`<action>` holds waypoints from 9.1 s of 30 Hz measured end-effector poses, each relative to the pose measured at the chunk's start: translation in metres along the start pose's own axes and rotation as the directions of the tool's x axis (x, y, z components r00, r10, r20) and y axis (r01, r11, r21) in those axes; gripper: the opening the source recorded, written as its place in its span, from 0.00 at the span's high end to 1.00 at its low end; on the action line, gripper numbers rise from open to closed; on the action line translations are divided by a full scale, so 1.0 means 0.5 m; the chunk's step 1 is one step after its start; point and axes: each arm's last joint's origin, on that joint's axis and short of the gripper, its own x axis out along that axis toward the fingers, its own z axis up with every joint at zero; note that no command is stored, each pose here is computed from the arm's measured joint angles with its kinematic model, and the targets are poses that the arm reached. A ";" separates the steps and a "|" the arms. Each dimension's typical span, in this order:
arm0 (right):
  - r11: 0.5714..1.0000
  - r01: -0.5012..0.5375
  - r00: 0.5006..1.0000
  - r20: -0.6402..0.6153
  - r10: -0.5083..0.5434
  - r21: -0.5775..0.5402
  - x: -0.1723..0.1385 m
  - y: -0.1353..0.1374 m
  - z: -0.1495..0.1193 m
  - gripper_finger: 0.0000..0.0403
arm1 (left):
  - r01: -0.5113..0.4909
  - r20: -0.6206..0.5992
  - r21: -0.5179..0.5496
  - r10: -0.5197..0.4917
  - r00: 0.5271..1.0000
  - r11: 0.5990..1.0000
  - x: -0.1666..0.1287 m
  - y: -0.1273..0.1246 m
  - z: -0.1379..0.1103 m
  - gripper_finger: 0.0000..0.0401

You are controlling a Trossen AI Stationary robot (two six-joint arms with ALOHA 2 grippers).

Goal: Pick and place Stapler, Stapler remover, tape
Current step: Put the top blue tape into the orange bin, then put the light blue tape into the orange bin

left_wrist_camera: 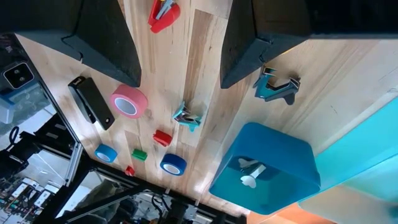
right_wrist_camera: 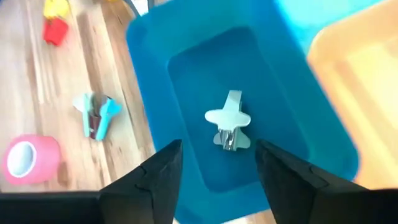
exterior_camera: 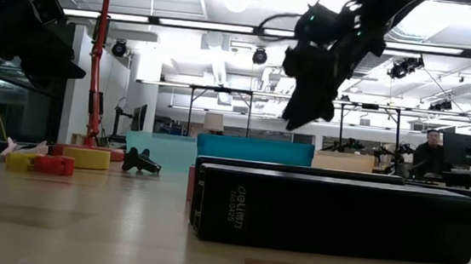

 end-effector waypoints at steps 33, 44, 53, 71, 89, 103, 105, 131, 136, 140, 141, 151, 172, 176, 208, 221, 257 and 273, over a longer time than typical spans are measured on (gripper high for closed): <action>0.910 -0.064 0.906 -0.406 -0.119 -0.409 -0.071 0.122 -0.152 0.52 | 0.000 0.000 0.000 0.000 1.000 1.000 0.000 0.000 0.000 0.46; 0.912 -0.025 0.928 -0.349 -0.131 -0.409 -0.036 0.165 -0.204 0.52 | 0.000 0.000 0.000 0.000 1.000 1.000 0.000 0.000 0.000 0.46; 0.942 0.034 0.936 -0.320 -0.148 -0.335 -0.006 0.164 -0.257 0.52 | 0.000 0.000 0.000 0.000 1.000 1.000 0.000 0.000 0.000 0.46; 0.949 0.133 0.947 -0.246 -0.207 -0.285 0.019 0.148 -0.309 0.53 | 0.000 0.000 0.000 0.000 1.000 1.000 0.000 0.000 0.000 0.46; 0.943 0.146 0.944 -0.244 -0.223 -0.300 0.021 0.144 -0.314 0.77 | 0.000 0.000 0.000 0.000 1.000 1.000 0.000 0.000 0.000 0.46; 0.966 0.129 0.966 -0.190 -0.173 -0.224 0.010 0.151 -0.249 0.93 | 0.000 0.000 0.000 0.000 1.000 1.000 0.000 0.000 0.000 0.46; 0.965 0.168 0.967 -0.158 -0.201 -0.202 0.002 0.145 -0.222 0.90 | 0.000 -0.001 0.000 0.000 1.000 1.000 0.000 0.000 0.000 0.46; 0.730 0.624 0.774 -0.090 -0.627 0.279 -0.135 -0.179 -0.047 0.89 | 0.000 0.000 0.000 0.000 1.000 1.000 0.000 0.000 0.000 0.46; 0.781 0.561 0.826 -0.112 -0.553 0.275 -0.118 -0.225 -0.051 0.87 | 0.000 0.000 0.000 0.000 1.000 1.000 0.000 0.000 0.000 0.46; 0.798 0.567 0.824 -0.165 -0.543 0.205 -0.093 -0.244 -0.060 0.86 | 0.000 0.000 0.000 0.000 1.000 1.000 0.000 0.000 0.000 0.46; 0.806 0.563 0.826 -0.176 -0.536 0.185 -0.087 -0.247 -0.061 0.87 | 0.000 0.000 0.000 0.000 1.000 1.000 0.000 0.000 0.000 0.46; 0.826 0.547 0.822 -0.270 -0.501 0.133 -0.036 -0.268 -0.080 0.86 | 0.000 0.000 0.000 0.000 1.000 1.000 0.000 0.000 0.000 0.46; 0.834 0.534 0.817 -0.339 -0.466 0.141 -0.031 -0.268 -0.086 0.64 | 0.000 0.000 0.000 0.000 1.000 1.000 0.000 0.000 0.000 0.46; 0.833 0.536 0.813 -0.352 -0.464 0.137 -0.045 -0.265 -0.068 0.58 | 0.000 0.000 0.000 0.000 1.000 1.000 0.000 0.000 0.000 0.46; 0.849 0.282 0.946 -0.276 -0.170 0.447 -0.258 -0.019 -0.002 0.56 | 0.000 0.000 0.000 0.000 1.000 1.000 0.000 0.000 0.000 0.46; 0.917 0.214 0.928 -0.364 -0.082 0.338 -0.289 0.119 -0.059 0.56 | 0.000 0.000 0.000 0.000 1.000 1.000 0.000 0.000 0.000 0.46; 0.982 0.191 0.861 -0.482 -0.166 0.004 -0.278 0.391 -0.242 0.56 | 0.000 0.000 0.000 0.000 1.000 1.000 0.000 0.000 0.000 0.46; 0.700 0.585 0.767 -0.560 -0.314 0.410 -0.201 0.462 -0.326 0.56 | 0.000 0.000 0.000 0.000 1.000 1.000 0.000 0.000 0.000 0.46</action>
